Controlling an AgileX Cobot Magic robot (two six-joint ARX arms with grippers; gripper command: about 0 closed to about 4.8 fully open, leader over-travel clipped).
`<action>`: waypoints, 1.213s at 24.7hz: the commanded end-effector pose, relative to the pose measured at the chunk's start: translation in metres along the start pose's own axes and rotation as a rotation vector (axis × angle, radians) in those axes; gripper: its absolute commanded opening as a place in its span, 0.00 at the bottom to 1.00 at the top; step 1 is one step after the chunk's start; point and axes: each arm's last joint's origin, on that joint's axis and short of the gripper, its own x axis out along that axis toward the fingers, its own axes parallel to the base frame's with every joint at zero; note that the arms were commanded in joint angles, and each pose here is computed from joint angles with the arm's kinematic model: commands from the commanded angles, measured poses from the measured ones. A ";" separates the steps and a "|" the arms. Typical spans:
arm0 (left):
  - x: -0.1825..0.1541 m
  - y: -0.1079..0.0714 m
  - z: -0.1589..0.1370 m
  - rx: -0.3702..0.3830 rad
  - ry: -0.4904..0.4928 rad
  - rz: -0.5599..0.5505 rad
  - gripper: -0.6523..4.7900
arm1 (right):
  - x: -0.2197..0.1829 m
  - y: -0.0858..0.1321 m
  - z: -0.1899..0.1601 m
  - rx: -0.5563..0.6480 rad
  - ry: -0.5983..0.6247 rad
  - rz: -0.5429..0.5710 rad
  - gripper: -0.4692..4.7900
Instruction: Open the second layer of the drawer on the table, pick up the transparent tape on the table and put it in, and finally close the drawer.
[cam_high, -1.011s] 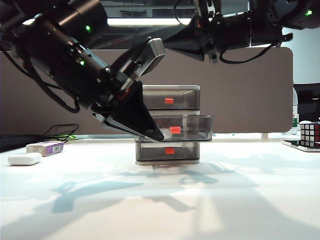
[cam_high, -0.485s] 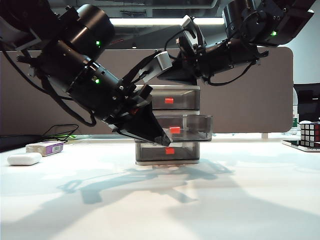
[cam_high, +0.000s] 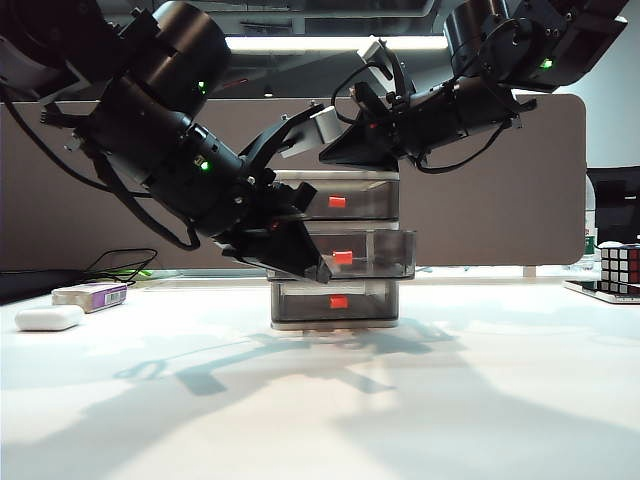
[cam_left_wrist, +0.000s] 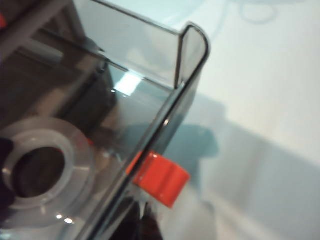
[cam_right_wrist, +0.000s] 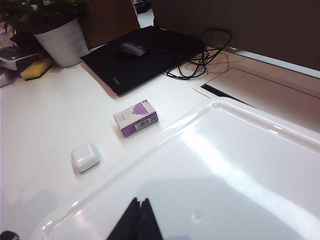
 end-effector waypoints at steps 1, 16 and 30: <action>-0.001 0.003 0.006 0.006 -0.037 0.058 0.11 | 0.001 -0.001 -0.008 0.037 0.042 -0.005 0.08; 0.015 0.010 0.003 0.022 -0.091 0.168 0.11 | 0.001 0.000 -0.008 0.039 0.045 -0.002 0.08; 0.014 0.017 0.012 0.024 -0.167 0.377 0.11 | 0.001 0.000 -0.012 0.027 0.080 -0.002 0.08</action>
